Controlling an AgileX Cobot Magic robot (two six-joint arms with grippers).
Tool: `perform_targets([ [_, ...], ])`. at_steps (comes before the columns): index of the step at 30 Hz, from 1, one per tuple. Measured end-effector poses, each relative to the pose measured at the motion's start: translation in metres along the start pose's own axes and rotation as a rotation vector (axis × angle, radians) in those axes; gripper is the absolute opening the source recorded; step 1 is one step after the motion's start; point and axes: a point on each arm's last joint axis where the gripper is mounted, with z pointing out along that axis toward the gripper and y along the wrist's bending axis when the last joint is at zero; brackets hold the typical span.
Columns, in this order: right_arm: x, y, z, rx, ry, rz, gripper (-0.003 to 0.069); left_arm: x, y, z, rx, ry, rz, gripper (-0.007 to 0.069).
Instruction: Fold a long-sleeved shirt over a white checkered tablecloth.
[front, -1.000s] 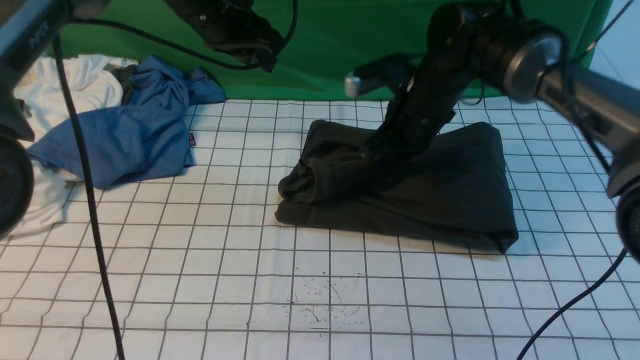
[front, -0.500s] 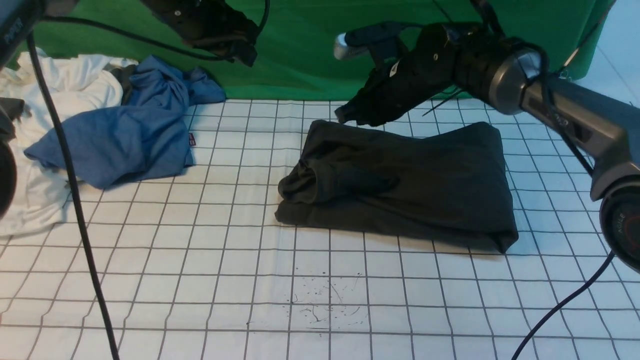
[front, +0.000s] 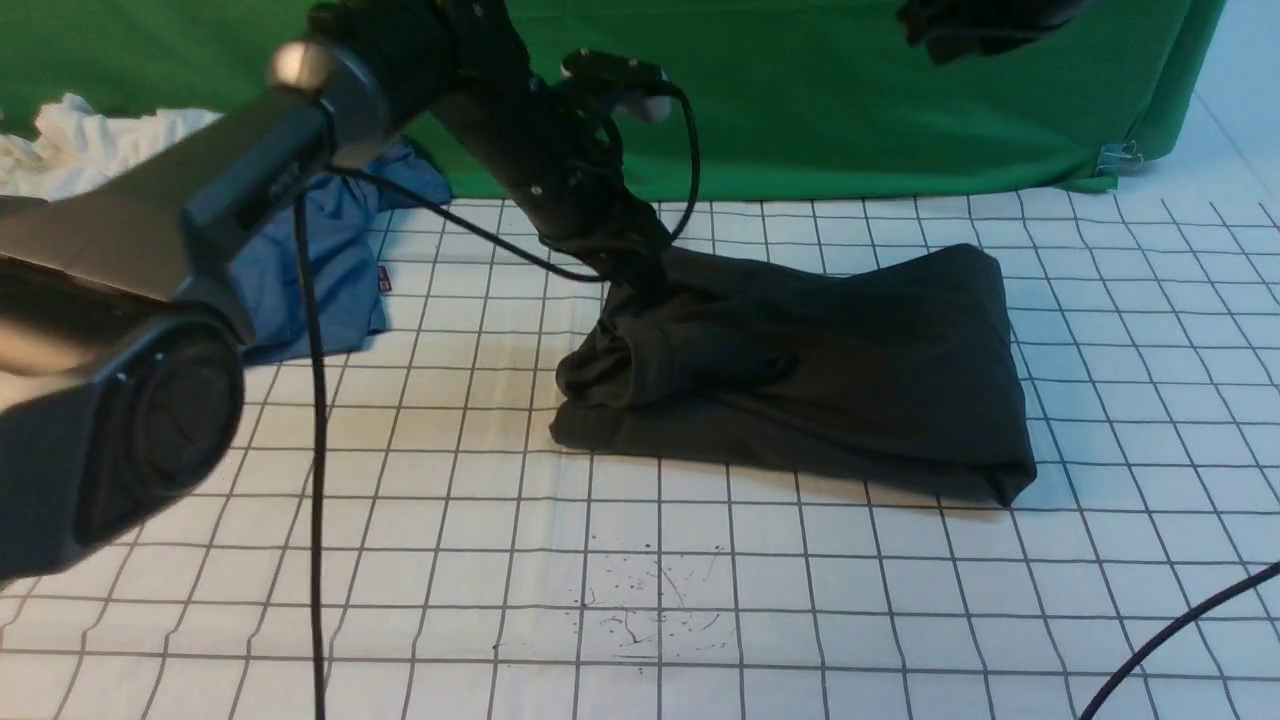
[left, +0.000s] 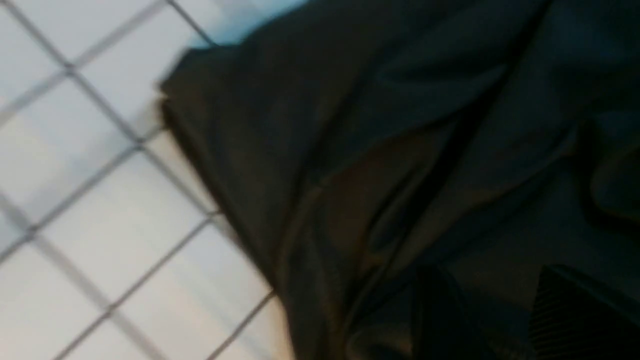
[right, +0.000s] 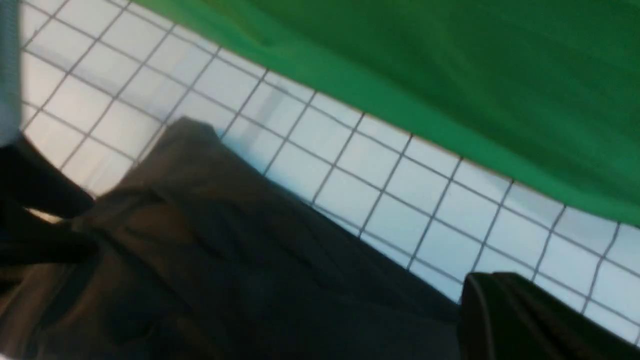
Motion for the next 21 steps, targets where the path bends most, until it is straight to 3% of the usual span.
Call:
perform_targets([
  [6,0.004,0.001,0.001,-0.014,0.04,-0.018,0.0029,0.008,-0.01,0.034,0.062,0.059,0.004,0.0275],
  [11,0.006,0.0,0.008,-0.019,0.055,-0.02,0.0035,0.018,-0.002,0.052,-0.013,0.12,-0.001,0.022],
  [17,0.007,0.0,0.011,-0.02,0.062,-0.031,0.0039,0.019,0.013,0.037,-0.062,0.115,-0.028,0.0139],
  [21,0.007,-0.001,0.011,-0.019,0.063,-0.035,0.0042,0.013,0.028,-0.006,-0.109,0.053,-0.045,0.0103],
])
